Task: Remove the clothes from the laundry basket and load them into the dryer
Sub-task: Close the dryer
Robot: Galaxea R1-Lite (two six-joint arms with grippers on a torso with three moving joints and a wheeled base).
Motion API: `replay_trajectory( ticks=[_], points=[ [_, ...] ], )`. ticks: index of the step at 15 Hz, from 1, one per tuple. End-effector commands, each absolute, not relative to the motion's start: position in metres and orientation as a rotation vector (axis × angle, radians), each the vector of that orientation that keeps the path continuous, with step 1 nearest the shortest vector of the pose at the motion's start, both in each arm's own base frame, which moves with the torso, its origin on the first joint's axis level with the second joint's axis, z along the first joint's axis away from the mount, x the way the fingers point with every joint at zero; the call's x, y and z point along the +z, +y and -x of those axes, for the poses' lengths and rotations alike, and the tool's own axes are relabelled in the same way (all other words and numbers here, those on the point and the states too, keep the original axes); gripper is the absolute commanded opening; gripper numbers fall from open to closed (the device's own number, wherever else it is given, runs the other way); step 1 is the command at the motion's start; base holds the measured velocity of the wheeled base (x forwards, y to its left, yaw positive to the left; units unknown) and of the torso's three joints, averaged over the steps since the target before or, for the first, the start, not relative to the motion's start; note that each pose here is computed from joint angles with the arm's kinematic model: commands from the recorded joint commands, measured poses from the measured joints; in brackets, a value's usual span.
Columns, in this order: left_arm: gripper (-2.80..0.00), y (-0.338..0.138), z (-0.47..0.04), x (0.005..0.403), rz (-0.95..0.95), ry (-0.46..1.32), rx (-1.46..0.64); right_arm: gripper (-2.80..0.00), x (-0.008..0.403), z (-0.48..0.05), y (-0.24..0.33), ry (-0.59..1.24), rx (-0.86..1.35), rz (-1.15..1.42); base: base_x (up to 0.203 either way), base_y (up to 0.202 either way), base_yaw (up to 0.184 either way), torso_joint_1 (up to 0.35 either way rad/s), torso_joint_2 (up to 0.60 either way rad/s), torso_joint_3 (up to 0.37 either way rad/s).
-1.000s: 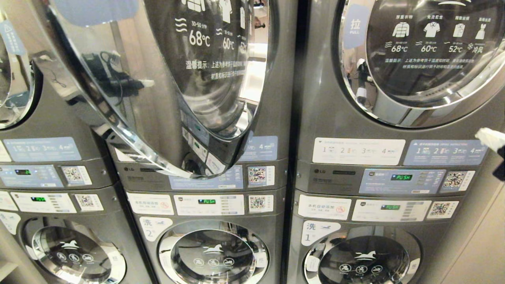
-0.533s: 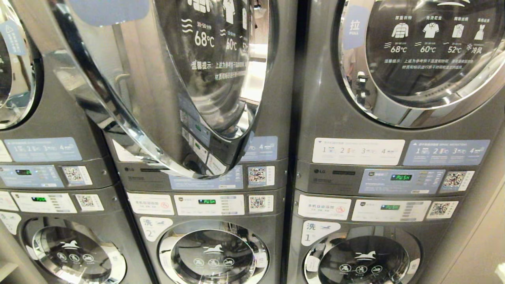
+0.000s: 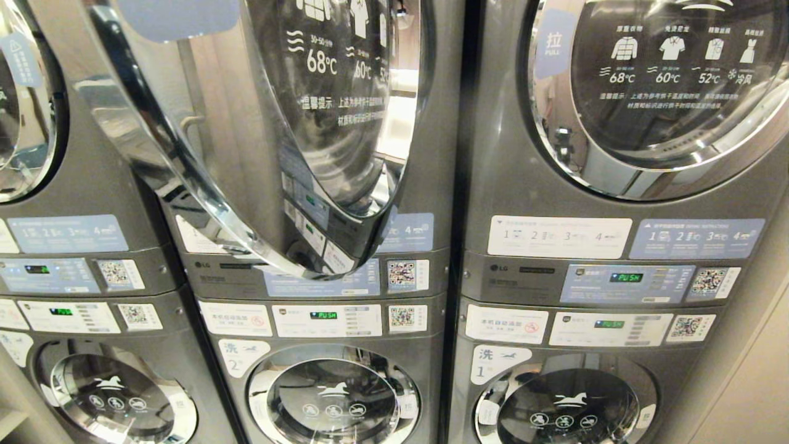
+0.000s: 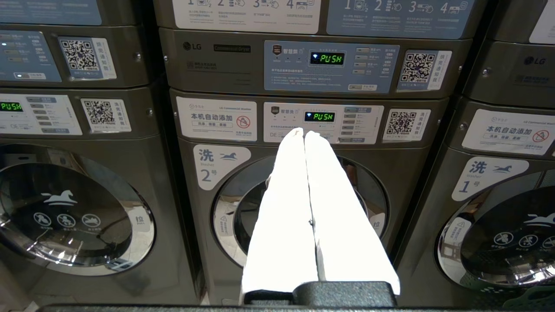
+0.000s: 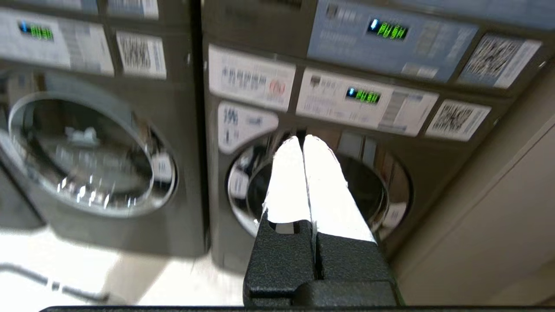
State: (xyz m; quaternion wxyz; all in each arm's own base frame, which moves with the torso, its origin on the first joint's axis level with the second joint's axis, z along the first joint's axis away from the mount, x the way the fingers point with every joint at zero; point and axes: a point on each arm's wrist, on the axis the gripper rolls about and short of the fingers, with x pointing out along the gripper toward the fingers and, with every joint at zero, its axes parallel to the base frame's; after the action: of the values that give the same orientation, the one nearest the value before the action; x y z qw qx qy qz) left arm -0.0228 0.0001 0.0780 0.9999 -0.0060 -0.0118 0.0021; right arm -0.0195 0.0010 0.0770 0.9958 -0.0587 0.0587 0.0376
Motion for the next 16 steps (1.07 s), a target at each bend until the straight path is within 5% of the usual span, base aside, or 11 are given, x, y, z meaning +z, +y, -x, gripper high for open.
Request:
replay_trajectory(
  ticks=[1,12,16],
  points=[
    [-2.8,0.0,0.023,0.078,0.012,-0.025,0.004,-2.8,0.075,0.025,0.001,0.045,0.06,0.097,0.0,0.0,0.0,0.0,0.0,0.0],
    [-2.8,0.0,0.023,0.078,-0.026,-0.028,-0.006,-2.8,0.076,0.025,0.001,0.044,0.032,0.039,0.0,0.0,0.0,0.0,0.0,0.0],
    [-2.8,-0.006,0.041,0.156,-0.074,-0.213,-0.261,-2.8,0.076,0.025,0.001,0.045,0.033,0.053,0.0,0.0,0.0,0.0,0.0,0.0]
  ],
)
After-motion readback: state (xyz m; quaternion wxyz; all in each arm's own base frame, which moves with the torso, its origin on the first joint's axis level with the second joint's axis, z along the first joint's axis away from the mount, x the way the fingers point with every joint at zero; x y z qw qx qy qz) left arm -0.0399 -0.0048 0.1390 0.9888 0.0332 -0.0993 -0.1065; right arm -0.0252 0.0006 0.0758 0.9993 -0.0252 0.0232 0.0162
